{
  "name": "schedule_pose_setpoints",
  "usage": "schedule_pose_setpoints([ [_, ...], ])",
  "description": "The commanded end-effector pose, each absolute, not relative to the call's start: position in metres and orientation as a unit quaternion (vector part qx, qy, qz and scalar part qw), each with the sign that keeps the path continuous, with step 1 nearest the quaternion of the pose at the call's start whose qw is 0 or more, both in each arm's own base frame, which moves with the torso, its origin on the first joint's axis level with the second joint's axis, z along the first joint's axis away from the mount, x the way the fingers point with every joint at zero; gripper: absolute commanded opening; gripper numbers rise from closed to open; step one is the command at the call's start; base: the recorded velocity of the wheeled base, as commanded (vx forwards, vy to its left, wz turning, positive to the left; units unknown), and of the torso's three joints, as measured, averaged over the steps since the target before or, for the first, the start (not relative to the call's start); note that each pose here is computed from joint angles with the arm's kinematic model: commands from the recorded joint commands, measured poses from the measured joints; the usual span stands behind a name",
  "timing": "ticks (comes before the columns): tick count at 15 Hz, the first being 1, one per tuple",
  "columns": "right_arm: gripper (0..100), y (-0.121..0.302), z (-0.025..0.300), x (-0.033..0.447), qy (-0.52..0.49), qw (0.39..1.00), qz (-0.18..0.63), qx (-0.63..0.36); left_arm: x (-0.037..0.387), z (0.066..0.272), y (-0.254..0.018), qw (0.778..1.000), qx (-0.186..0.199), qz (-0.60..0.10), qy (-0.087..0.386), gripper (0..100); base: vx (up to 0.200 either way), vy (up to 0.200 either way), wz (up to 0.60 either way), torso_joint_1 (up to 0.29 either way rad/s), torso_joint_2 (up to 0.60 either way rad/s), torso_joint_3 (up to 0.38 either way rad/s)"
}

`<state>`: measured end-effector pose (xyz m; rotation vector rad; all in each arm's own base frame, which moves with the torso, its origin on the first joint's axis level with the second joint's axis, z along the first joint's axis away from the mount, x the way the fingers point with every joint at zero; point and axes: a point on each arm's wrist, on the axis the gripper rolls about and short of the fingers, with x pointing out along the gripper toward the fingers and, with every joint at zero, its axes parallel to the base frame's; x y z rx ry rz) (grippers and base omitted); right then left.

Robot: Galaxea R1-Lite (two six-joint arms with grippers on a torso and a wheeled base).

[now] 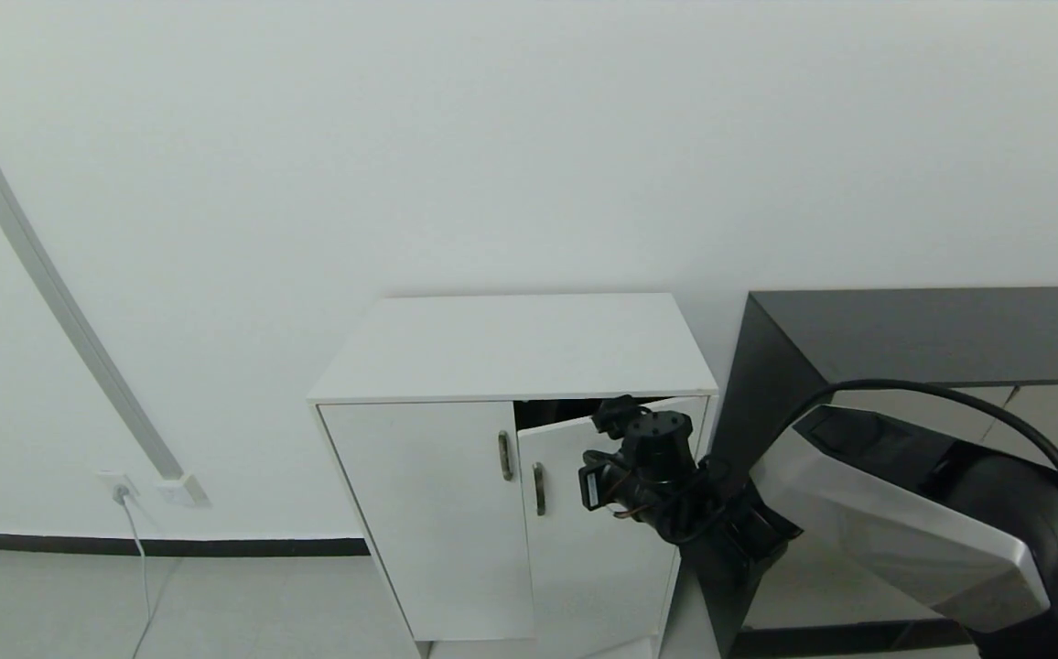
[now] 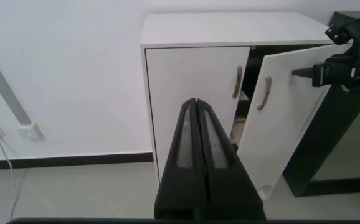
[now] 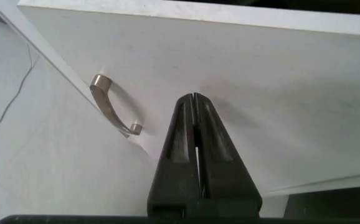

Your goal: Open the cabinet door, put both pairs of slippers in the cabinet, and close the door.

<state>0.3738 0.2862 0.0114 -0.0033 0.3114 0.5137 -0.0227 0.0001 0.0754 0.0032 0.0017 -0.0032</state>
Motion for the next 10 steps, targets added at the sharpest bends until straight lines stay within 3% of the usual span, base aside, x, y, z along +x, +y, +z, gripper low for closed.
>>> schedule_pose_setpoints([
  [1, 0, 0.288, 0.005, 0.381, 0.151, 0.957, 0.250, 0.000, -0.023, 0.075, 0.000, 1.000, 0.002, -0.002, 0.002, 0, 0.000, 0.000, 0.00, 0.000, 0.00, 0.000],
  [10, 0, 0.292, -0.001, 0.400, 0.130, 0.961, 0.244, 0.007, -0.023, 0.076, 0.000, 1.000, 0.002, -0.002, 0.001, 0, 0.000, 0.000, 0.00, 0.000, 0.00, 0.000],
])
